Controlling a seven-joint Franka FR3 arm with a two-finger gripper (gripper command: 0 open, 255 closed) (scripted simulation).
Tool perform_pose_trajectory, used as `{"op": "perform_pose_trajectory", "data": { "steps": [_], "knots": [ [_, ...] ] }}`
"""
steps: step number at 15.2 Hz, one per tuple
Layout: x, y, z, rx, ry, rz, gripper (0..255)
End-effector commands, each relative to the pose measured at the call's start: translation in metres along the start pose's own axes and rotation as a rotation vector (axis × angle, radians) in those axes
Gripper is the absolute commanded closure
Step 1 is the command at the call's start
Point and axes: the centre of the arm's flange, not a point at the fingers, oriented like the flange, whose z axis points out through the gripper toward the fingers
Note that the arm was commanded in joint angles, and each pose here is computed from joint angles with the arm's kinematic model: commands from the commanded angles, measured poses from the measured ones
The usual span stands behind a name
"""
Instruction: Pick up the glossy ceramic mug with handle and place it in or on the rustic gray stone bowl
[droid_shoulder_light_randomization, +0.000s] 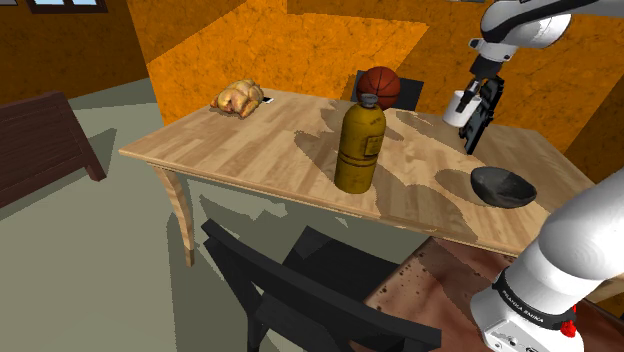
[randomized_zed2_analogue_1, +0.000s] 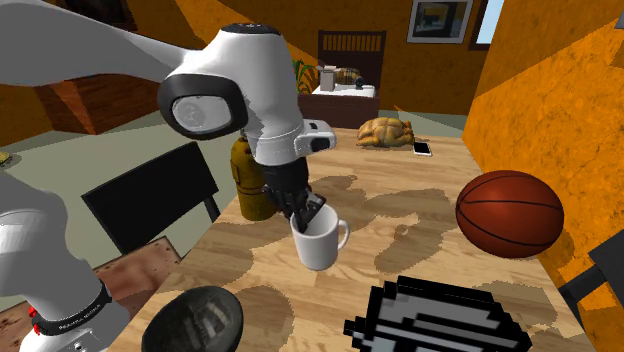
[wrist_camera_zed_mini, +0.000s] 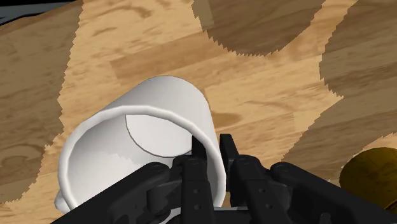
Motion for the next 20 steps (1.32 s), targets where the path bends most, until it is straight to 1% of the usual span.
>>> {"op": "perform_pose_trajectory", "data": {
  "steps": [1, 16, 17, 20],
  "knots": [
    [-0.023, -0.015, -0.006, -0.001, 0.0, -0.001, 255],
    [-0.181, -0.126, -0.051, -0.001, 0.0, -0.001, 255],
    [-0.185, -0.129, -0.052, -0.001, 0.0, -0.001, 255],
    [-0.188, -0.13, -0.036, -0.001, 0.0, -0.001, 255]
  ]
}}
